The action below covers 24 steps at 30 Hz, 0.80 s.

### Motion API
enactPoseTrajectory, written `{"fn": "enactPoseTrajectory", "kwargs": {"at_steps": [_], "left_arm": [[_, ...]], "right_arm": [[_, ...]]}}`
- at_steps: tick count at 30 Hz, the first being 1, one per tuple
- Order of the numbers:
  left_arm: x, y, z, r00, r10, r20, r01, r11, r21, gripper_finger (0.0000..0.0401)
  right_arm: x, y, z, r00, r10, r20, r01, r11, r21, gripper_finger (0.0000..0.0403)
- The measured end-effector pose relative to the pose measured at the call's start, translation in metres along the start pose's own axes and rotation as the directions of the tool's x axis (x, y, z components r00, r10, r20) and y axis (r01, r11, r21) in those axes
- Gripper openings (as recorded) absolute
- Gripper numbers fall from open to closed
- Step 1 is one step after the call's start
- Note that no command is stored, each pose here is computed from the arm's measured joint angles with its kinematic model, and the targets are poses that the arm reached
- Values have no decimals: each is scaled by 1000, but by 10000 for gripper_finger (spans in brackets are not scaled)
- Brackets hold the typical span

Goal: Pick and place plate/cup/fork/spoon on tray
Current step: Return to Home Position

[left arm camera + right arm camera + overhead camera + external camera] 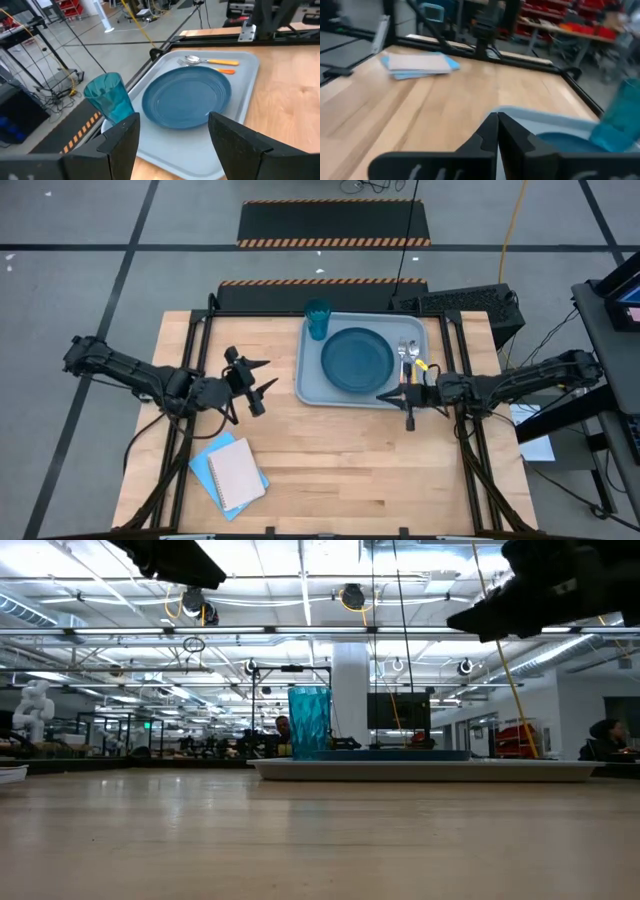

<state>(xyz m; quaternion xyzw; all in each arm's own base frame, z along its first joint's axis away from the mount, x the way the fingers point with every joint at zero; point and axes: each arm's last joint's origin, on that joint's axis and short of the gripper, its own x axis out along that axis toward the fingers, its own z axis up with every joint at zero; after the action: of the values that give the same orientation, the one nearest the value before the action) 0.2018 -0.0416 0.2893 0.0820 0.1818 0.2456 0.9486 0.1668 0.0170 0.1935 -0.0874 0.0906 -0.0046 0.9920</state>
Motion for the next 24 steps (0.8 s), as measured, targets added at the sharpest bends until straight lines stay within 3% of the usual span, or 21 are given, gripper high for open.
{"fn": "enactPoseTrajectory", "kwargs": {"at_steps": [9, 13, 18, 24], "left_arm": [[-3, 7, -6, 1000, 0, 5, 1, 1000, -12, 239], [-2, 10, -9, 1000, 11, -1, -11, 1000, -2, 239], [0, 14, -9, 1000, 23, -3, -23, 1000, -13, 239], [3, 16, -9, 1000, 4, -9, -4, 1000, -19, 239]], "right_arm": [[-13, 5, -37, 995, 35, 98, -29, 998, -63, 1], [-18, 3, -31, 980, 17, 199, -11, 999, -32, 1], [-21, 3, -32, 982, 21, 190, -17, 1000, -22, 0], [-27, 4, -24, 959, 92, 268, -85, 996, -36, 0]]}}
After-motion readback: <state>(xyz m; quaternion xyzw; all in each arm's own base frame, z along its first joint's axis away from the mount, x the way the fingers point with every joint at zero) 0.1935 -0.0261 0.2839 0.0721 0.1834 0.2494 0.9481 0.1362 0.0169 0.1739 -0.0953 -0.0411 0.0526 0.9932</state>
